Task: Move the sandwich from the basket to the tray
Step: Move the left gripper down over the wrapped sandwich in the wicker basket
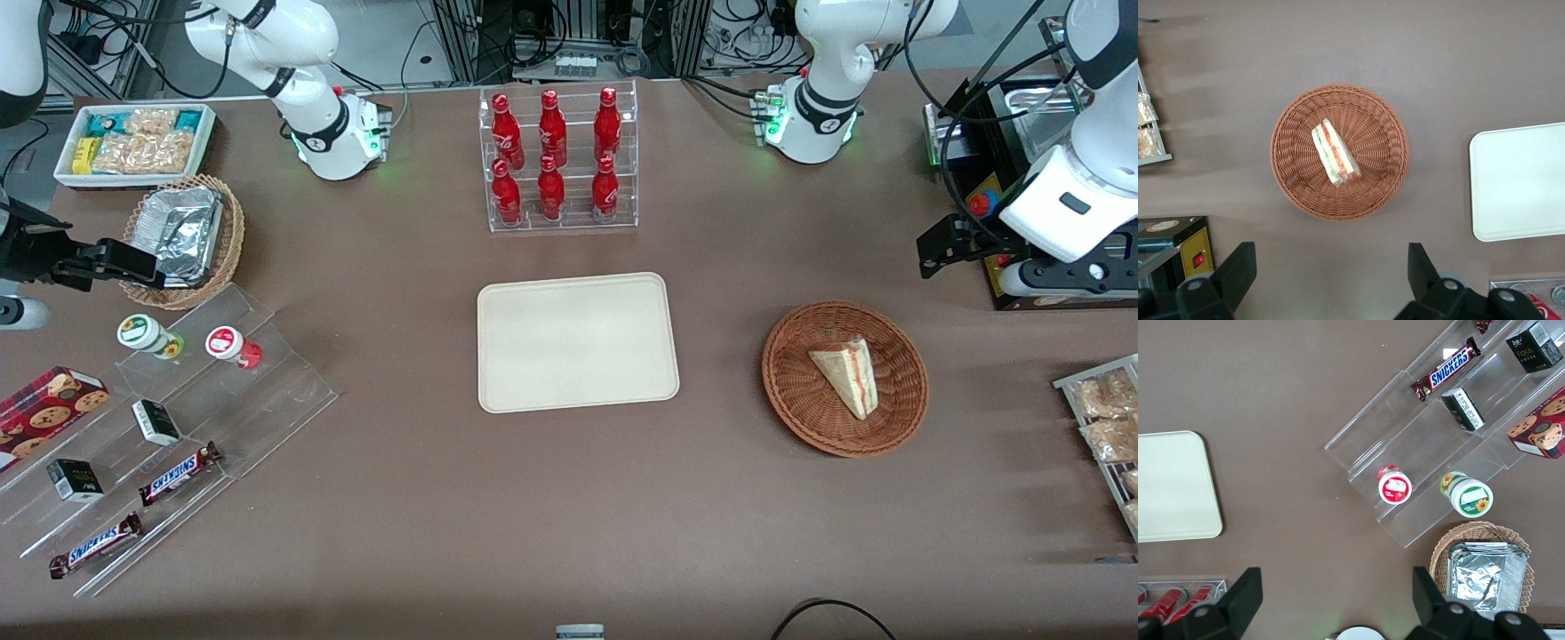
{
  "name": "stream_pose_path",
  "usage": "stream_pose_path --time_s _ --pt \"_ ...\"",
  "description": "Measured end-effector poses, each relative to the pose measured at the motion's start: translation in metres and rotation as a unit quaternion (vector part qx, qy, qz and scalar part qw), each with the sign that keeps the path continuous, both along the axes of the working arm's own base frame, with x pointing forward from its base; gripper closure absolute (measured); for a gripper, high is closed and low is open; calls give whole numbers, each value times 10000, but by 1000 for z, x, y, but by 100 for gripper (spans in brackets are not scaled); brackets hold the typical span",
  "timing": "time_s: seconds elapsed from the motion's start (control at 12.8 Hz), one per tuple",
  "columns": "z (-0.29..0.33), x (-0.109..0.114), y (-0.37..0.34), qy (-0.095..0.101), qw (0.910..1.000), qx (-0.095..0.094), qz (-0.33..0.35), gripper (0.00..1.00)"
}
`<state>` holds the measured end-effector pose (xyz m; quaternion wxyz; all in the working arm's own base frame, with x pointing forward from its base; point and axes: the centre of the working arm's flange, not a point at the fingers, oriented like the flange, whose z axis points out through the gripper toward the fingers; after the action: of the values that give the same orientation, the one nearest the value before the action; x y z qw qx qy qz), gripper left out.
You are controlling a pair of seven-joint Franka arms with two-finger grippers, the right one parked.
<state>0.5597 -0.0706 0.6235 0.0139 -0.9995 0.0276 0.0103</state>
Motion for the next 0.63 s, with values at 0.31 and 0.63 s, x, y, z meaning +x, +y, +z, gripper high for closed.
stream_pose_path --time_s 0.31,0.63 --pt "-3 1 4 86 10000 12 35 0" --pt "-49 20 13 360 9992 36 145 0"
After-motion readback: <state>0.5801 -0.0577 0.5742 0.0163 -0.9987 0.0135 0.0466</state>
